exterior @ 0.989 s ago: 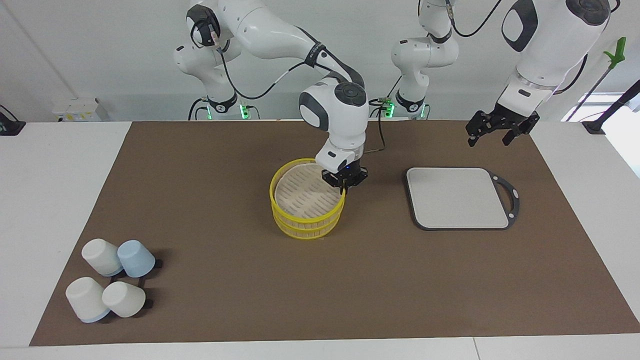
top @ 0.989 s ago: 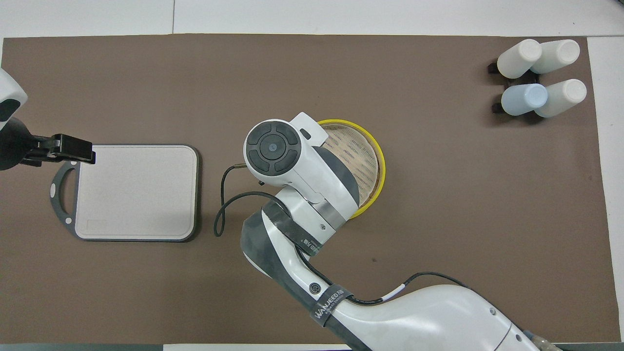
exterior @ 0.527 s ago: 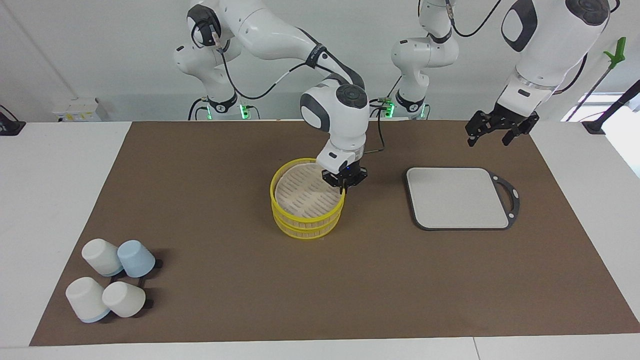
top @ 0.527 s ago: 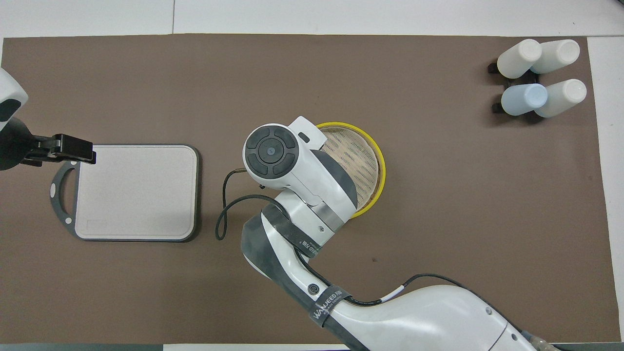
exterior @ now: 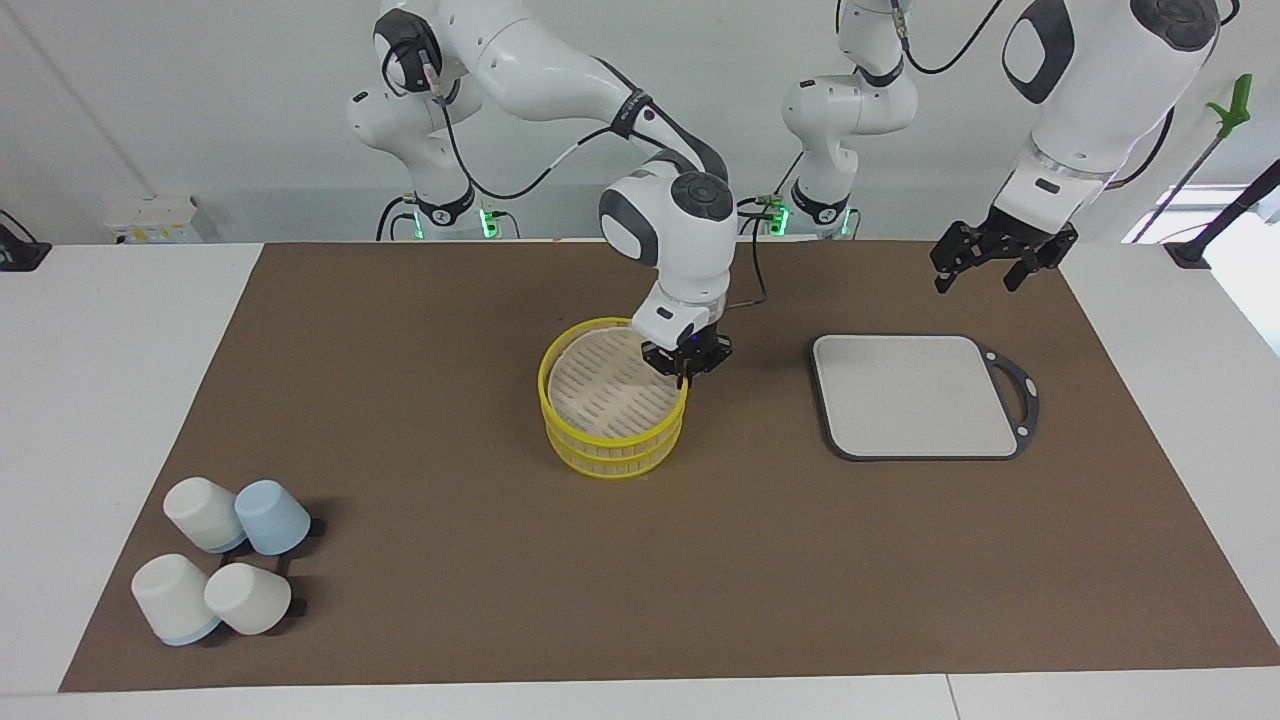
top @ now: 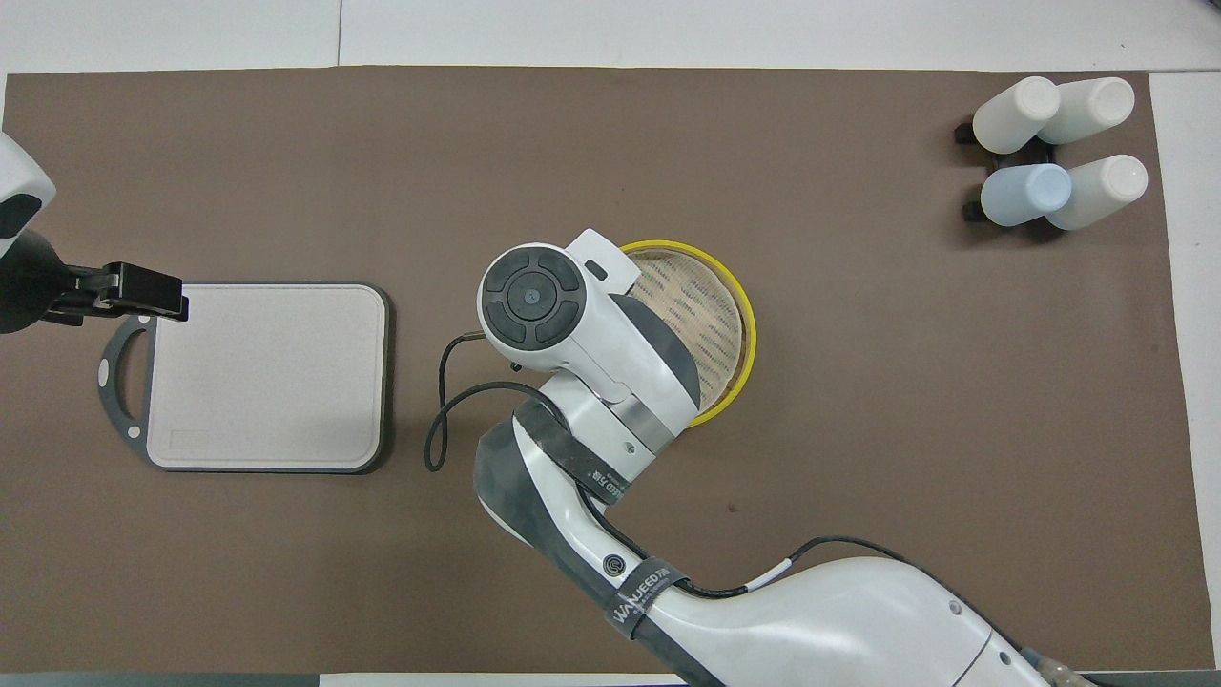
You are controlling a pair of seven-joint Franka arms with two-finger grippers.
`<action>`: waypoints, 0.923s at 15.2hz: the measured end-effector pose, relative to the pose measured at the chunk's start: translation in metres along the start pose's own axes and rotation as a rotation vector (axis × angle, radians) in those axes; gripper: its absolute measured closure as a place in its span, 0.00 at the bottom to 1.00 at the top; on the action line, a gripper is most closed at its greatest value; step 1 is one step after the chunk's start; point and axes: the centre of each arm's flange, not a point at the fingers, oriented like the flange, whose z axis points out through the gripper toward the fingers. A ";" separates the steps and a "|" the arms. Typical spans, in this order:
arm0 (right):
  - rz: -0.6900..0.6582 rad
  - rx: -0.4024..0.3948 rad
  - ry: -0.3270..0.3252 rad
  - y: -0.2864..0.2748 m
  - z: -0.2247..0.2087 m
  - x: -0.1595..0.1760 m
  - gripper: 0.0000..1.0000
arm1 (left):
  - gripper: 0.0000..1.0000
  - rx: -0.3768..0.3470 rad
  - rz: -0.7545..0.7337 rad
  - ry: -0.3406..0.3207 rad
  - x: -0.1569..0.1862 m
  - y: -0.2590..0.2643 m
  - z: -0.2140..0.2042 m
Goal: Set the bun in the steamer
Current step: 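Lower the white lid onto the yellow steamer with the right gripper, then release the lid and draw the right gripper back toward the bottles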
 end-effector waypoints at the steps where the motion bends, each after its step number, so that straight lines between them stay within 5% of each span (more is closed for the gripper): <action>1: 0.000 0.000 0.000 0.000 0.000 0.000 0.91 | 0.00 0.000 0.000 0.000 0.000 0.000 0.000; 8: 0.001 0.004 0.005 0.002 0.000 -0.001 0.91 | 0.00 -0.001 0.001 0.000 0.000 0.000 0.000; 14: 0.059 0.007 0.041 0.040 -0.057 0.016 0.41 | 0.00 -0.001 0.001 0.000 0.000 0.001 0.000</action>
